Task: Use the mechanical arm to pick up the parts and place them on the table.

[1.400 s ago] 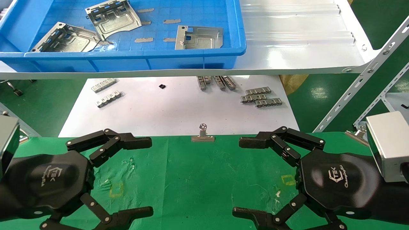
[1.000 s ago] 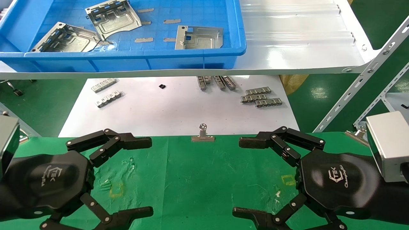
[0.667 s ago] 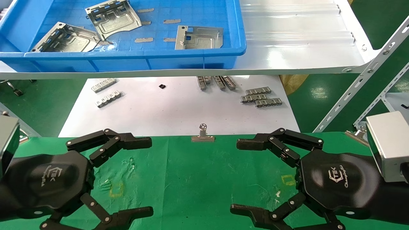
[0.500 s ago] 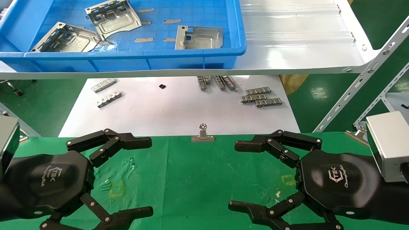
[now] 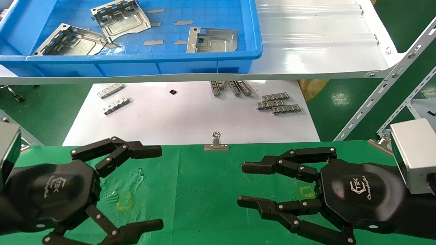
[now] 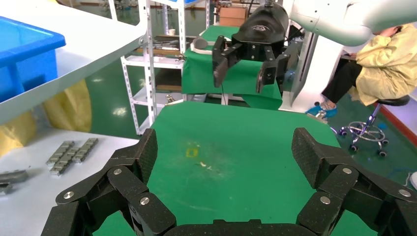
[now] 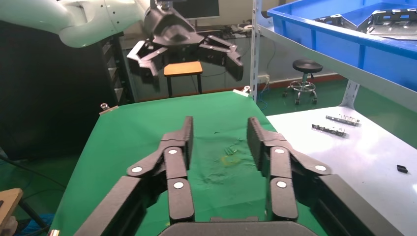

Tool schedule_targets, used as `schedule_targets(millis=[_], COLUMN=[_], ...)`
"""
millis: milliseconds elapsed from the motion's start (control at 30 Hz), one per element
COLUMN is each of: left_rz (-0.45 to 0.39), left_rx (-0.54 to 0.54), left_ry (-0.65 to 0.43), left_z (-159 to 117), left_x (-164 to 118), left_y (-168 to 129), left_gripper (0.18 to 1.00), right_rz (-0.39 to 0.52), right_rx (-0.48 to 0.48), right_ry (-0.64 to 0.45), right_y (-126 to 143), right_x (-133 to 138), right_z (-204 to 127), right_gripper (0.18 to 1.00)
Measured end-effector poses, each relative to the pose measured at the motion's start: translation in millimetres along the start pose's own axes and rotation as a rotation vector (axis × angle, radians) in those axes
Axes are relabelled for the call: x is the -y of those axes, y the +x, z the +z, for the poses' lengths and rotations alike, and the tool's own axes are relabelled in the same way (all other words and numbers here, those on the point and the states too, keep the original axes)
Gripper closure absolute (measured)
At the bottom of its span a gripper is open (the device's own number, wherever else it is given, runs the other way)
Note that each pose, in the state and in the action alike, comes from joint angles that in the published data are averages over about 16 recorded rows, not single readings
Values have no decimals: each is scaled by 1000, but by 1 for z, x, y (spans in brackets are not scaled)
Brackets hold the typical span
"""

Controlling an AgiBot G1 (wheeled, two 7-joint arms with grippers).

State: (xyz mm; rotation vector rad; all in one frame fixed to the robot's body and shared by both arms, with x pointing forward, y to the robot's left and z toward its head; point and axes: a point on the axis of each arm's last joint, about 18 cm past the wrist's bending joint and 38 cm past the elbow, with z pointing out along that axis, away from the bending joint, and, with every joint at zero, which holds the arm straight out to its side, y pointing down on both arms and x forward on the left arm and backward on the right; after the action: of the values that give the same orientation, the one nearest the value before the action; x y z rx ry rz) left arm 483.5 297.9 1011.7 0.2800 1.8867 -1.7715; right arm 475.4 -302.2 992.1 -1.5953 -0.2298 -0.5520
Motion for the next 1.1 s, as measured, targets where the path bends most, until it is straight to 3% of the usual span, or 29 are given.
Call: schedule_targets(millis=[233,533,800,1100], left_rz=[88,175,152,127], left_rx=[70,227,459,749], left_ry=[-3,-29,-98,-213], left_z=[11,33,48,40], left_x=[31,87,118,119], left_y=[-44,-135,-215,-274], left_gripper=[184,184,184,184], right_rz=[0,0,0,0], right_rx=[0,0,0,0], right_ry=[0,0,0,0], right_y=[0,0,0,0], right_x=[0,0,0,0], right_z=[0,0,0,0], right_gripper=[751,904,967,986])
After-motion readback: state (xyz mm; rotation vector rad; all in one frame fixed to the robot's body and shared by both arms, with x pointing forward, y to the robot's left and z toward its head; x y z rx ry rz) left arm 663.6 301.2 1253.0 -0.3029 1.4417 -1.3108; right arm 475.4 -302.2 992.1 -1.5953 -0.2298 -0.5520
